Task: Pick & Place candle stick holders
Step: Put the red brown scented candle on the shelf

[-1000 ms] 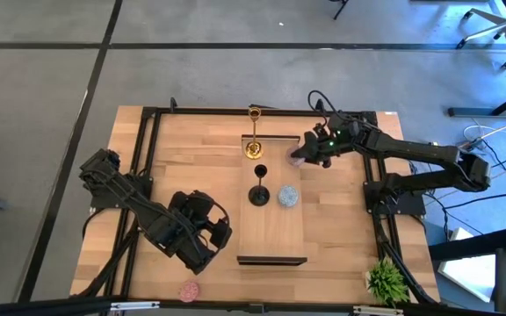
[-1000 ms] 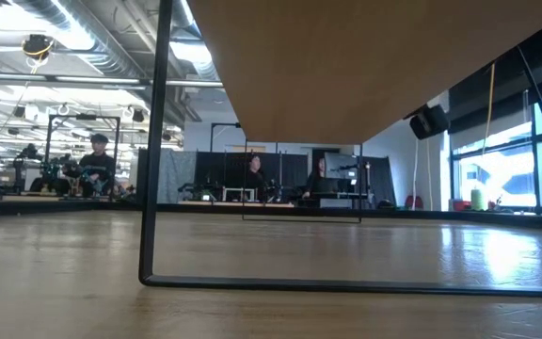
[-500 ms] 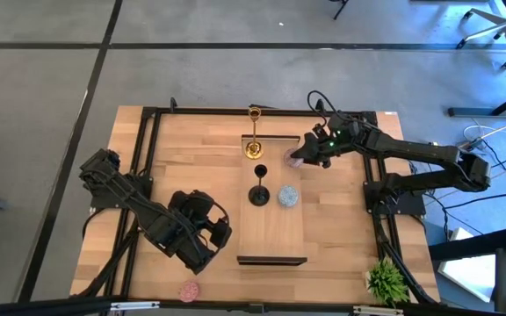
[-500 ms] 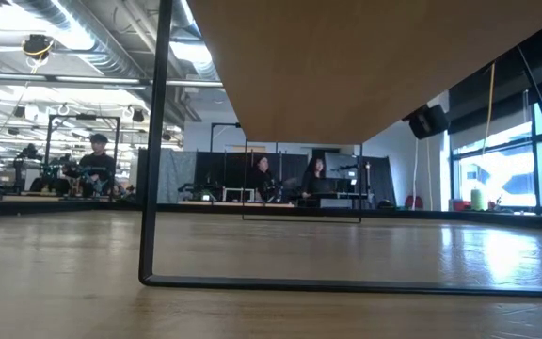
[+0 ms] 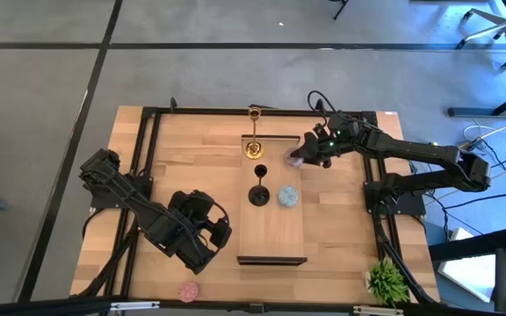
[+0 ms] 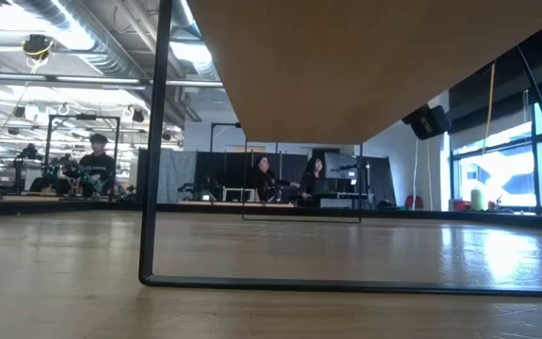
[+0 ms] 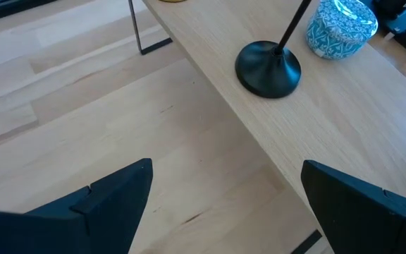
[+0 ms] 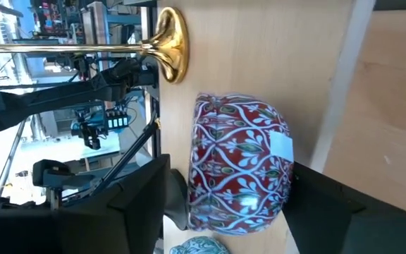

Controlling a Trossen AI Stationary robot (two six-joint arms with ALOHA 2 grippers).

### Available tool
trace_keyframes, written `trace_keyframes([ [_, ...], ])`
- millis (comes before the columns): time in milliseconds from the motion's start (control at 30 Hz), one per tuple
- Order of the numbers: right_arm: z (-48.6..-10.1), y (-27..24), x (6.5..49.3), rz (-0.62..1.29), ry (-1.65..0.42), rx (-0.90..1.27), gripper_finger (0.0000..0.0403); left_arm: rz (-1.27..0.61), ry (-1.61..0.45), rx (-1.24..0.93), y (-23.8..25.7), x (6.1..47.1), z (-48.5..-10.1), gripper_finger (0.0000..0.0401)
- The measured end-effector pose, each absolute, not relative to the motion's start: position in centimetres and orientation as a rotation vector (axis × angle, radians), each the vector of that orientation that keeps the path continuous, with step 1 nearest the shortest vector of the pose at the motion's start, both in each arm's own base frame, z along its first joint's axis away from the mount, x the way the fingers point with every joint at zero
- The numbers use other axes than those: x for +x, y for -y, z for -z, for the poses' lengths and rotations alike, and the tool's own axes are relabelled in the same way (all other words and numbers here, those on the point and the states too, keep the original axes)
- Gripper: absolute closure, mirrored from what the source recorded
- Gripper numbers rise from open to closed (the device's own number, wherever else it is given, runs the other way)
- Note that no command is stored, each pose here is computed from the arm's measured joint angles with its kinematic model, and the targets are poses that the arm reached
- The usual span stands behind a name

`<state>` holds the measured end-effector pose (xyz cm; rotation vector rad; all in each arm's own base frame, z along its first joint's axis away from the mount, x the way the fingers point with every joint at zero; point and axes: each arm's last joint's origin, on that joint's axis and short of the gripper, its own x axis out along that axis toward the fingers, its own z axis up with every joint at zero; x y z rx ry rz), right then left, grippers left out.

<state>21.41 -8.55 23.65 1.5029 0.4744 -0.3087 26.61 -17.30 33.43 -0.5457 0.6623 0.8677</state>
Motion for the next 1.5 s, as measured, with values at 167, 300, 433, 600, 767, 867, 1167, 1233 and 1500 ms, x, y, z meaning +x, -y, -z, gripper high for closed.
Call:
trace_keyframes([
  [167, -23.4, 8.5, 21.3, 0.330, -0.501, 1.532, 0.0148, -0.870, -0.647, -0.533, 17.3, 26.7, -33.4, 0.0040],
  [300, -23.3, 8.4, 21.1, 0.337, -0.523, 1.544, 0.0148, -0.873, -0.620, -0.512, 17.6, 26.8, -33.2, 0.0040],
  [433, -23.6, 8.3, 21.1, 0.344, -0.559, 1.554, 0.0148, -0.883, -0.622, -0.496, 18.0, 27.3, -32.4, 0.0040],
  [600, -25.5, 8.8, 20.7, 0.383, -0.619, 1.489, 0.0148, -0.886, -0.640, -0.492, 18.6, 28.1, -31.2, 0.0040],
  [767, -27.6, 9.5, 20.6, 0.426, -0.611, 1.417, 0.0148, -0.882, -0.645, -0.496, 18.9, 28.4, -30.8, 0.0040],
  [867, -27.5, 9.7, 20.8, 0.435, -0.630, 1.414, 0.0148, -0.882, -0.645, -0.494, 18.9, 28.4, -30.8, 0.0040],
  [1167, -26.5, 9.6, 21.8, 0.433, -0.689, 1.408, 0.0148, -0.874, -0.660, -0.490, 19.2, 28.1, -30.8, 0.0040],
  [1233, -26.6, 9.7, 21.9, 0.426, -0.677, 1.403, 0.0148, -0.870, -0.660, -0.489, 19.3, 28.0, -30.8, 0.0040],
  [1500, -27.3, 9.9, 22.3, 0.395, -0.622, 1.388, 0.0148, -0.868, -0.672, -0.492, 19.4, 27.9, -30.8, 0.0040],
])
